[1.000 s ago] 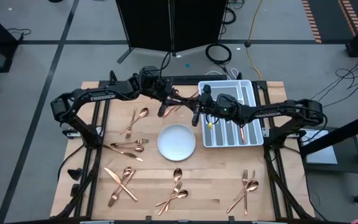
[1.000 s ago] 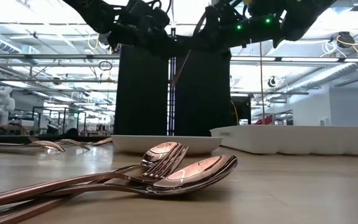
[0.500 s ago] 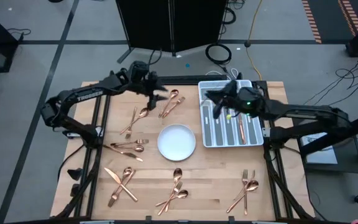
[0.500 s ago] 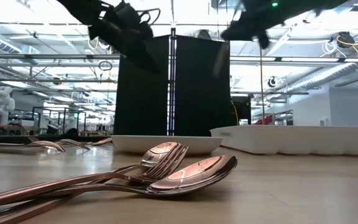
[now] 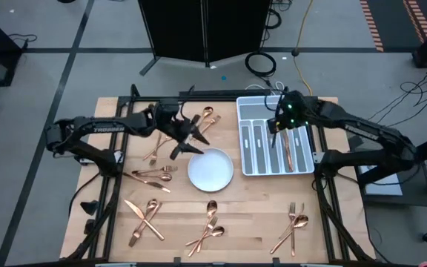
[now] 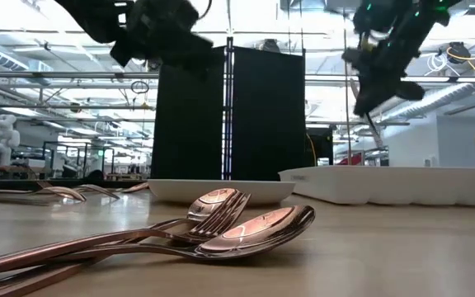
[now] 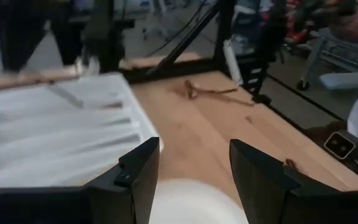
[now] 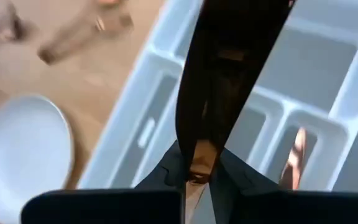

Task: Sort silverware
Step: Put the knife in the silverware tray

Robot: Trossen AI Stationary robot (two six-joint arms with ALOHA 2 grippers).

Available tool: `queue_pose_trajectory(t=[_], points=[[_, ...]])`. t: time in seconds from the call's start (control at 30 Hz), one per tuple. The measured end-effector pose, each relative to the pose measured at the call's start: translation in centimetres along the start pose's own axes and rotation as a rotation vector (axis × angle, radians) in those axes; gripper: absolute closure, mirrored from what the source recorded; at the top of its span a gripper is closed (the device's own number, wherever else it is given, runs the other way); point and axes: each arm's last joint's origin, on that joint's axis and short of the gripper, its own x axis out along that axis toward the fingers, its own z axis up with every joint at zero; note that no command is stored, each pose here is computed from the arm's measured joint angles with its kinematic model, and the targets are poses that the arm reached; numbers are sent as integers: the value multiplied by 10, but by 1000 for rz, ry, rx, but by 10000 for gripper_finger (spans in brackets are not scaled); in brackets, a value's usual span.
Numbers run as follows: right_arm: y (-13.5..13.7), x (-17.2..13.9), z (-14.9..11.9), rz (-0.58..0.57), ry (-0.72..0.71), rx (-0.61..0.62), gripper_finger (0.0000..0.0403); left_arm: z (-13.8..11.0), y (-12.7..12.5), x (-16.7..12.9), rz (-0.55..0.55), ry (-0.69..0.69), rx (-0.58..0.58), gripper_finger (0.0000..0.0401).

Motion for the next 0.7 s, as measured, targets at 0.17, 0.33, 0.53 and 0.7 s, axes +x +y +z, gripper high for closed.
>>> queue_pose_trajectory(t=[0.17, 0.33, 0.53, 0.7], points=[[-17, 23, 0, -9, 256, 69, 382, 6, -7, 7, -28, -29, 45, 212], [-33, 34, -6, -111, 444, 123, 382, 3, -8, 8, -35, -11, 27, 212], [-40, 55, -5, -180, 546, 138, 382, 3, -8, 8, -35, -11, 27, 212], [-42, 74, -6, -205, 611, 134, 382, 3, -8, 8, -34, -12, 21, 212]])
